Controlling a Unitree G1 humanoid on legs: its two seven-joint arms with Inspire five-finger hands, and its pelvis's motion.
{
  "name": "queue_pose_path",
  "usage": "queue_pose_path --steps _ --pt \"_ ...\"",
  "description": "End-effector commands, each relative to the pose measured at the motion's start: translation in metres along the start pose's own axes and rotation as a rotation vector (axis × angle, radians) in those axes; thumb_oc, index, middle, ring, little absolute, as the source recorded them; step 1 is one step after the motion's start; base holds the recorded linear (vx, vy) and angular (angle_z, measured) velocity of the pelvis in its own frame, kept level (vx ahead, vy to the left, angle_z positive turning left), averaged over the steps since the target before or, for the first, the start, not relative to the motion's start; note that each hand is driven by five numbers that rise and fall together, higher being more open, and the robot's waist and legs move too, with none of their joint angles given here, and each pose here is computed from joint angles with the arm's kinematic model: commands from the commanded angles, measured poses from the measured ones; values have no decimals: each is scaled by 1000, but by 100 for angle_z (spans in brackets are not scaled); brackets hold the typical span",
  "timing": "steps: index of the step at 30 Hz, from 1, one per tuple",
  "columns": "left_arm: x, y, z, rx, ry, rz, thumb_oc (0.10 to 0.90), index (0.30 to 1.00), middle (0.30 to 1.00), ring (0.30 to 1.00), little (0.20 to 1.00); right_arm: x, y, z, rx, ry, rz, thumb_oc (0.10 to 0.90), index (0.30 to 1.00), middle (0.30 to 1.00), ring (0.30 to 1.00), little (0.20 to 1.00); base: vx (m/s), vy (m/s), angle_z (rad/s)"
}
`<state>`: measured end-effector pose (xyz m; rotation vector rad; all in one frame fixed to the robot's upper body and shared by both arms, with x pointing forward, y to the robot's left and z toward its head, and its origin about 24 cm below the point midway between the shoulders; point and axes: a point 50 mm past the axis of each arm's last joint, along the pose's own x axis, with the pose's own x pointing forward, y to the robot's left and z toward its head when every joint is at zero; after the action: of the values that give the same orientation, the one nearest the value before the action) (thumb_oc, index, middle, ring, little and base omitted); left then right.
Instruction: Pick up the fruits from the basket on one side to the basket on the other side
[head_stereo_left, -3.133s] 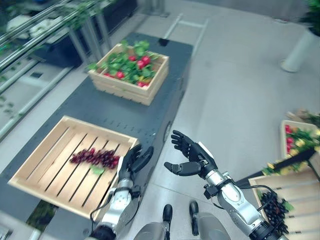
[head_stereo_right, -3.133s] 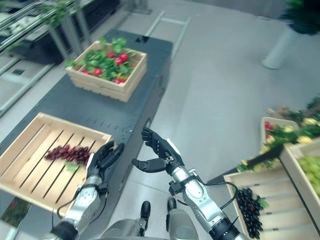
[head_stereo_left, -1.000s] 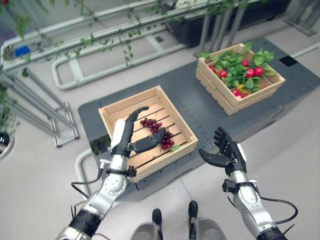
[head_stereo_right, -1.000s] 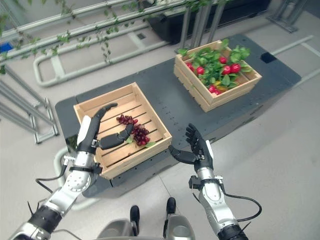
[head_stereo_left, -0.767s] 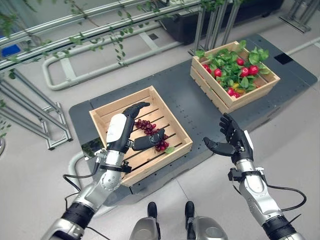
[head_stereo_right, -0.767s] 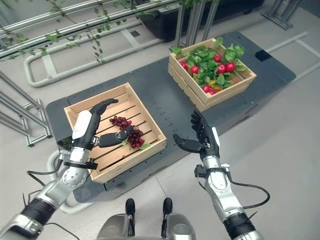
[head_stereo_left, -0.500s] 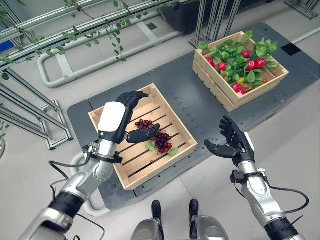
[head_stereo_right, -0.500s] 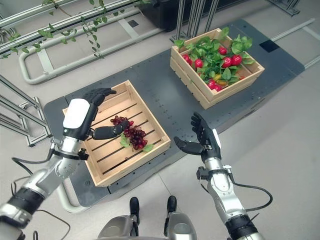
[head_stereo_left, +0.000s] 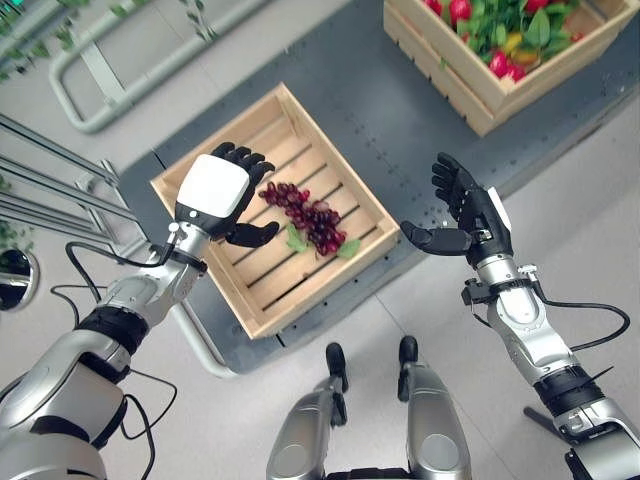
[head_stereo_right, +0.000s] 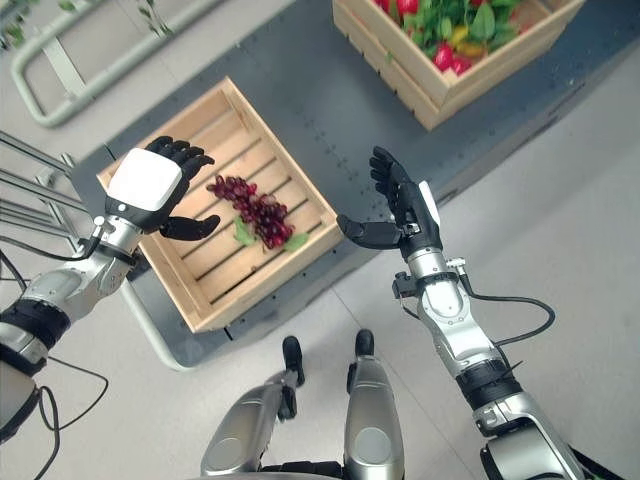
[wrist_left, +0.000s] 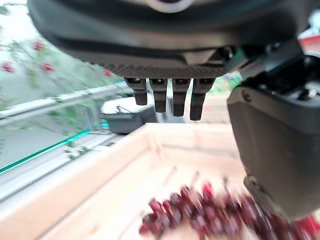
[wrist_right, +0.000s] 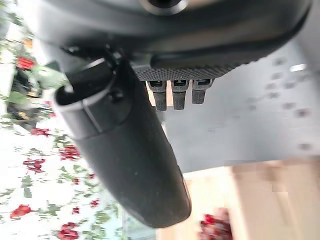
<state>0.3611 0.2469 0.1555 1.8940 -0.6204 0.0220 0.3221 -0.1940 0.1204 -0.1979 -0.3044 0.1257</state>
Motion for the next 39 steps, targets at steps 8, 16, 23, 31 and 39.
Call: queue_pose_path --steps 8,16,23,31,39 --pt "30 74 -47 332 -9 160 800 900 900 900 900 17 -8 50 19 -217 29 800 900 900 900 900 -65 22 1" --pt "44 100 -64 470 99 134 800 900 900 900 900 23 -10 62 -3 -252 43 800 900 900 900 900 -32 37 -4" --pt "42 114 -82 539 256 187 800 900 900 900 900 19 -8 61 -4 -253 48 800 900 900 900 900 -4 12 -3" --pt "43 108 -83 634 217 60 800 900 900 900 900 21 -5 62 -5 -250 51 800 900 900 900 900 10 5 0" --pt "49 111 -79 650 164 7 800 900 900 900 900 22 -3 65 -2 -249 45 800 900 900 900 900 4 4 1"
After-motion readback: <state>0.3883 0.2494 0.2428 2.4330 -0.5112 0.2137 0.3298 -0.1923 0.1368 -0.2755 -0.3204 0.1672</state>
